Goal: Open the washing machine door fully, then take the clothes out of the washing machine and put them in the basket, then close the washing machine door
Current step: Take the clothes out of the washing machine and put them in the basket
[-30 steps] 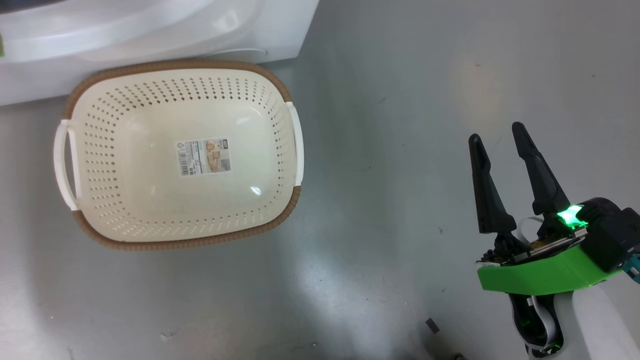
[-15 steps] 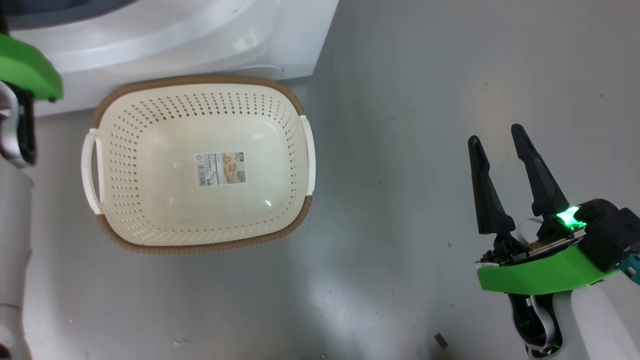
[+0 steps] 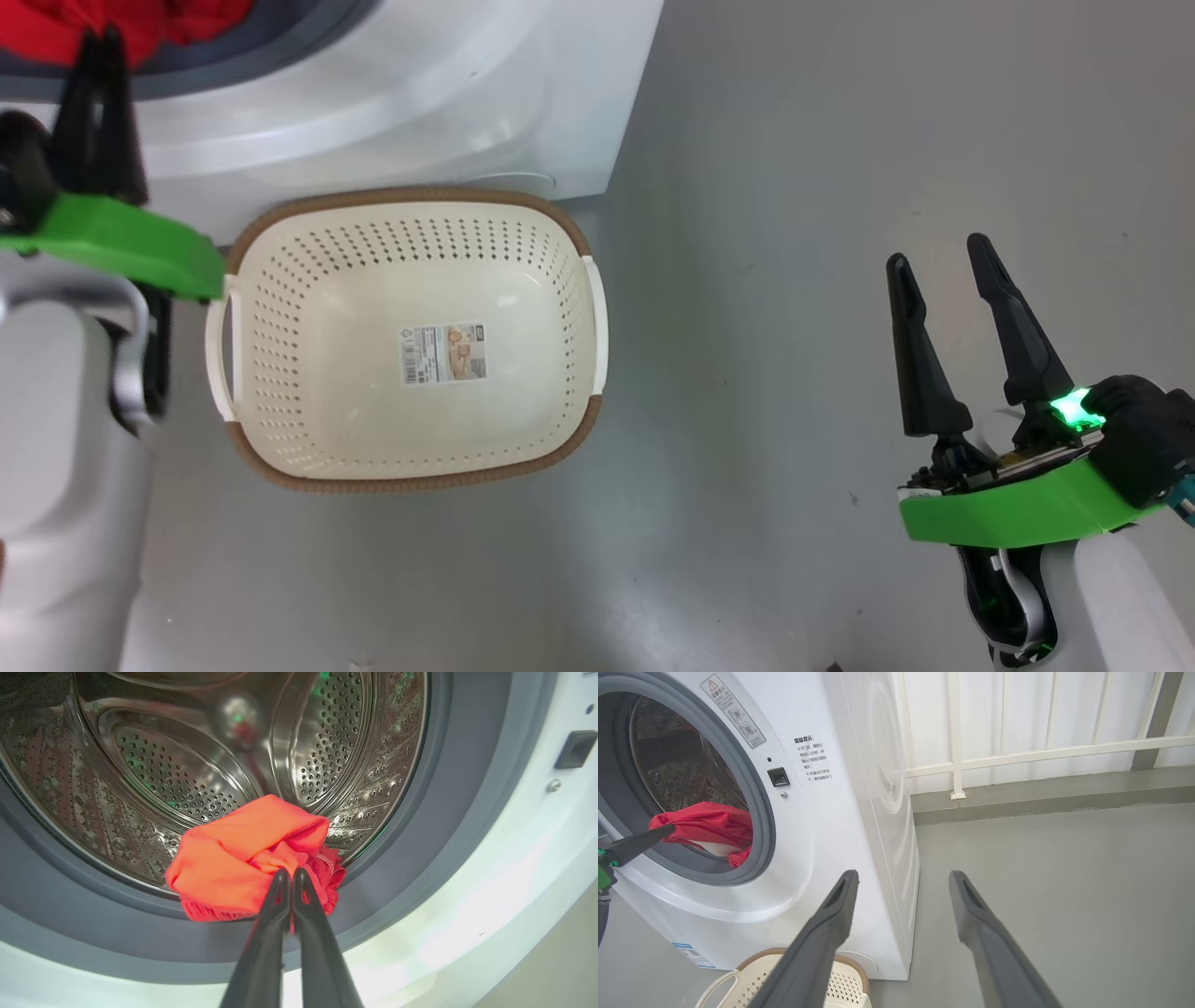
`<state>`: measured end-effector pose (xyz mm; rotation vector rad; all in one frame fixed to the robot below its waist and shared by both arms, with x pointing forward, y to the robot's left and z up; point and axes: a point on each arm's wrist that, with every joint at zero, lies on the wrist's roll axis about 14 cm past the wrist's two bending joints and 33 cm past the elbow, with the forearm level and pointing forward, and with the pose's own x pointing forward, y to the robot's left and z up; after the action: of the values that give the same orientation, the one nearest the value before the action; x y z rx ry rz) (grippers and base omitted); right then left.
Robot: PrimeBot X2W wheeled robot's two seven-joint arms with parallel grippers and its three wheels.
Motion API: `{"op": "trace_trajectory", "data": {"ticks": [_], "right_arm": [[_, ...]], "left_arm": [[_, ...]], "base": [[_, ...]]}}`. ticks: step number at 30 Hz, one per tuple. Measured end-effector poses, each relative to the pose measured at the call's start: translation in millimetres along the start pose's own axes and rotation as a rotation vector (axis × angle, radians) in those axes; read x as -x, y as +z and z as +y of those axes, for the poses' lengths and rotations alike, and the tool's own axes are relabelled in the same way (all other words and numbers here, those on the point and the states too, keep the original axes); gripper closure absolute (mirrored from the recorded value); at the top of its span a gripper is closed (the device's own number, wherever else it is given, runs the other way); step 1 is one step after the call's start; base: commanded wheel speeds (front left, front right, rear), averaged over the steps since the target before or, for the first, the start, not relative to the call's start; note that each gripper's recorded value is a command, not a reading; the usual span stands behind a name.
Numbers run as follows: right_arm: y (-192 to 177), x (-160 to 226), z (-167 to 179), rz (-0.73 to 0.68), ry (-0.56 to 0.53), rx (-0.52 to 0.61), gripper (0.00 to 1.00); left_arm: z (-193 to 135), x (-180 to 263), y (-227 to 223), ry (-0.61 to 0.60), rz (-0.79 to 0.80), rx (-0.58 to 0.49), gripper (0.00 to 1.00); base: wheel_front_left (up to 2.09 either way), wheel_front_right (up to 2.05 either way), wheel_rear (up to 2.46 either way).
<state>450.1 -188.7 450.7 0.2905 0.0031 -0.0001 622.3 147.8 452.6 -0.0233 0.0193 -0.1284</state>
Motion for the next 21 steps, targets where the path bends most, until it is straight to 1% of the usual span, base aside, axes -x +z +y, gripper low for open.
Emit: {"op": "trace_trajectory", "data": {"ticks": [6, 9, 15, 21], "right_arm": [[5.9, 5.1, 4.3, -0.011, 0.008, -0.007, 0.00], [11.9, 5.2, 8.1, -0.027, 0.018, -0.009, 0.00], [19.0, 10.9, 15.0, -0.041, 0.034, -0.010, 0.00], [28.2, 15.6, 19.8, -0.061, 0.045, -0.014, 0.00]], "left_arm": [[-6.8, 28.0, 4.4, 0.000, -0.014, 0.032, 1.00], [-12.0, 39.9, 5.7, -0.001, -0.004, 0.076, 1.00], [-17.7, 57.6, 26.5, -0.010, -0.041, 0.085, 1.00], [-20.5, 76.1, 29.9, -0.007, -0.025, 0.092, 1.00]], "base": [[0.00, 0.00, 0.00], [0.00, 0.00, 0.00], [0.00, 0.00, 0.00], [0.00, 0.00, 0.00]]}}
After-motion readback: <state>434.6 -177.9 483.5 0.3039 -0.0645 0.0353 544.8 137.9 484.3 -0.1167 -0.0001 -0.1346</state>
